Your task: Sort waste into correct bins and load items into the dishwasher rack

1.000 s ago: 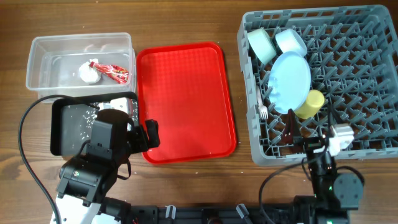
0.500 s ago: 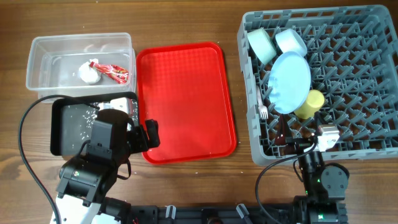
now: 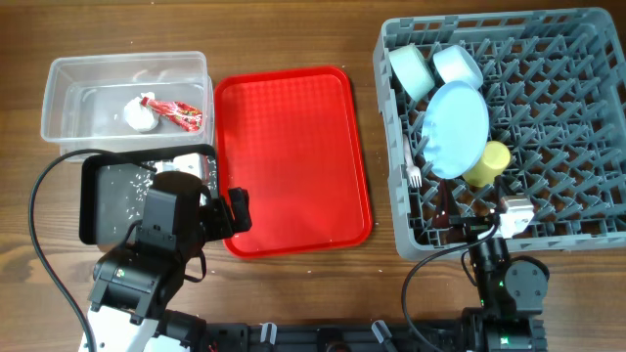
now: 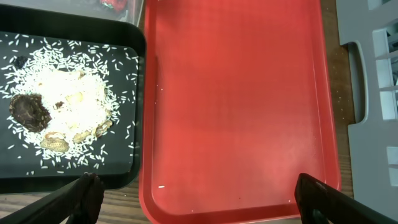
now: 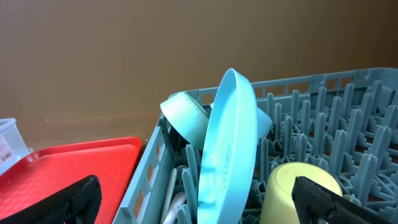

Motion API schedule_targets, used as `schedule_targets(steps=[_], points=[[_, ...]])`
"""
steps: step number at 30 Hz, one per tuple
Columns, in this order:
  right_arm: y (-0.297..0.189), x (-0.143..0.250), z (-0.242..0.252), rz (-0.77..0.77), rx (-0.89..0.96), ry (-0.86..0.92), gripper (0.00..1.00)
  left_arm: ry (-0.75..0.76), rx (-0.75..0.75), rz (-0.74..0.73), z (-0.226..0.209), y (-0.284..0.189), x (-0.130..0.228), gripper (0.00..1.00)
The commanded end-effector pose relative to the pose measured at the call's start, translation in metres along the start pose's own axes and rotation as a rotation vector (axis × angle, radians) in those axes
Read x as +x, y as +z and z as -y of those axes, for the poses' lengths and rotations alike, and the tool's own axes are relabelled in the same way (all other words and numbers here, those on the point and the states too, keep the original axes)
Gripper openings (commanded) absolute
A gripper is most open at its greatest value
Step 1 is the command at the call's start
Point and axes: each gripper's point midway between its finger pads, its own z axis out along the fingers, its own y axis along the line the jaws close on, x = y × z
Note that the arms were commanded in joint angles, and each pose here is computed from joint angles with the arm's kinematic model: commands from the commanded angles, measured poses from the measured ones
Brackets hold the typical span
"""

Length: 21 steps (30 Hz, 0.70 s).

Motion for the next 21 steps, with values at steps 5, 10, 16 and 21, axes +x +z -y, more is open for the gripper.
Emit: schedule_targets(steps=[5, 10, 16, 21], points=[[0.0, -0.002, 0.002, 0.01, 0.013, 0.019, 1.0, 0.108, 0.05, 0.236, -0.01, 0.006, -0.005, 1.0], [0.0, -0.002, 0.002, 0.011, 0.012, 0.019, 1.0, 0.039, 0.187, 0.653, -0.029, 0.016, -0.019, 1.0], [0.0, -0.002, 0.002, 0.011, 0.013, 0.02, 1.0, 0.158, 0.121, 0.788, -0.044, 0.016, -0.014, 1.0], [0.0, -0.002, 0.002, 0.01, 0.012, 0.019, 1.0, 0.172, 0.122, 0.823, -0.042, 0.009, -0.018, 1.0]])
